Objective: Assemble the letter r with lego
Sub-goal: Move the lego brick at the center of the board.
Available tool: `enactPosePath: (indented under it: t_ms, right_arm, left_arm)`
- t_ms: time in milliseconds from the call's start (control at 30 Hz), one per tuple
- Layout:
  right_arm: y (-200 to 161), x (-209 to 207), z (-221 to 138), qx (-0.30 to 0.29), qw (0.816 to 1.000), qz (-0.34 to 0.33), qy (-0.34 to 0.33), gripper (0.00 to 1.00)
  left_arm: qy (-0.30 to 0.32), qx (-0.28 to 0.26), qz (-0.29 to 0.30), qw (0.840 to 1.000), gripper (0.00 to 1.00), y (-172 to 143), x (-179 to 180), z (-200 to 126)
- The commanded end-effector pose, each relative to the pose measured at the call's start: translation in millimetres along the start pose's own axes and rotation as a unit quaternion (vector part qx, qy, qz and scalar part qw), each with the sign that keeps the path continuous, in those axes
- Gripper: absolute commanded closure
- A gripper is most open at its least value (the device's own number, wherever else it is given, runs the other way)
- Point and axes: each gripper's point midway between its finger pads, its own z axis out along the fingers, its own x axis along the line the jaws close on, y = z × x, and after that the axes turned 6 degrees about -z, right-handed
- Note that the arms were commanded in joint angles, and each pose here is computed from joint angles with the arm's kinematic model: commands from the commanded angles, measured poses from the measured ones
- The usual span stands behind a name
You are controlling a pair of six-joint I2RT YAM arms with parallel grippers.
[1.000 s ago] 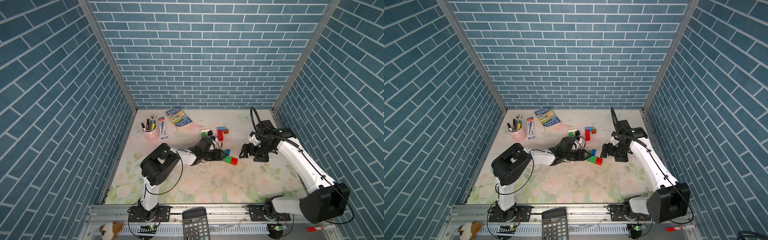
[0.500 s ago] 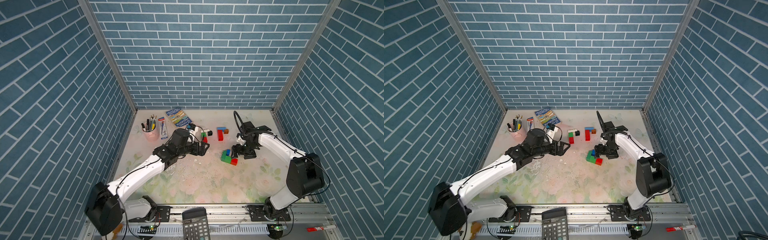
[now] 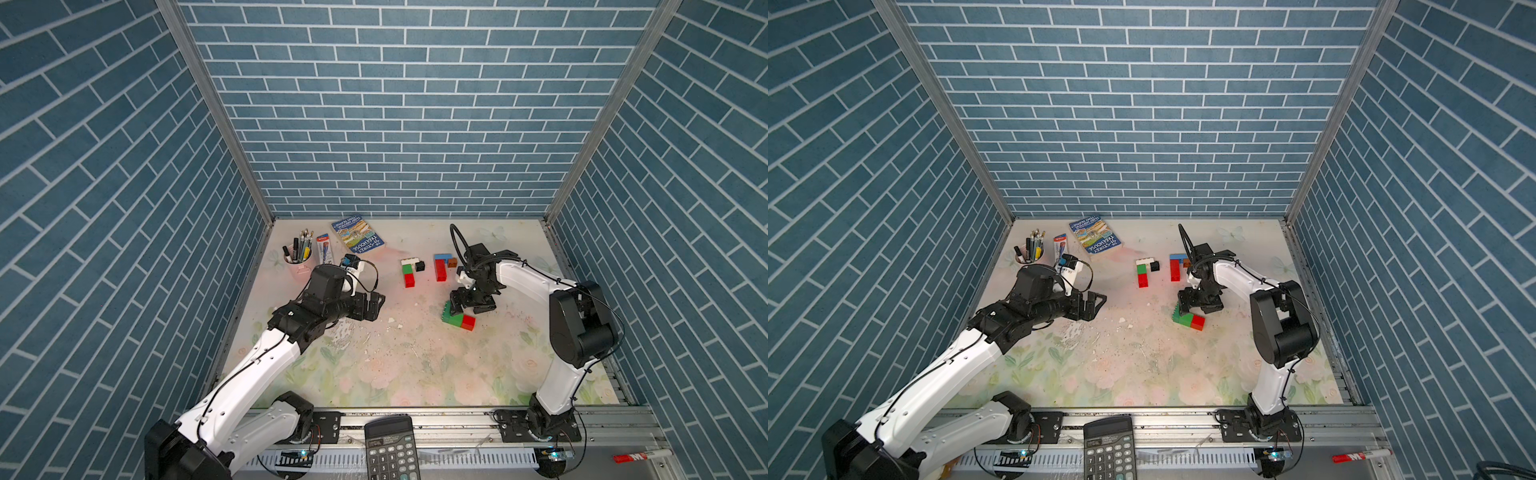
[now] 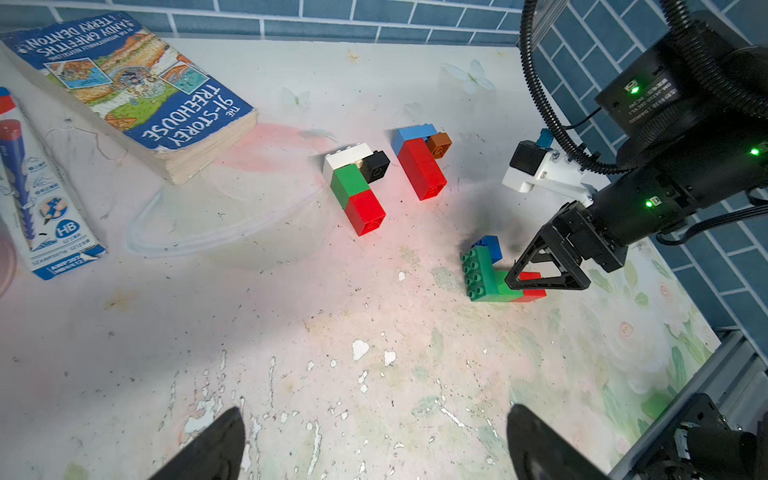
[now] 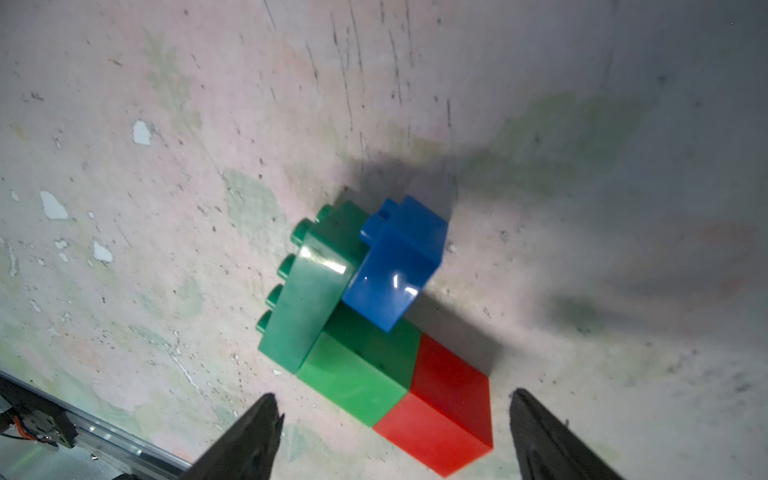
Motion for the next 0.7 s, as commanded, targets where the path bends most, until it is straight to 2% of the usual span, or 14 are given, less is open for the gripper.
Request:
enactPosePath:
  t_ms: [0,233,467,667]
  right_arm:
    - [12,19,5,-0.009,0.999,-0.032,0.027,0.14]
    - [4,36,15,-0.008,1.0,-0.019,0.018,0.17]
    - [-5,37,18,-0.004,0.999,-0.011,-0.038,0.2]
    - [-15,35,23,0.021,0.996,-0.009,-0.087,0.36]
  left_arm:
    - [0.001,0.015,0.005,1.0,0.01,-10,9,-3]
    - [-0.001,0.015,0.002,1.0,0.0,-5,15,-8]
    - [-0.001,0.018,0.008,1.0,0.0,-6,18,-10]
    - [0.0,0.018,0.013,1.0,0.0,-5,20,-12]
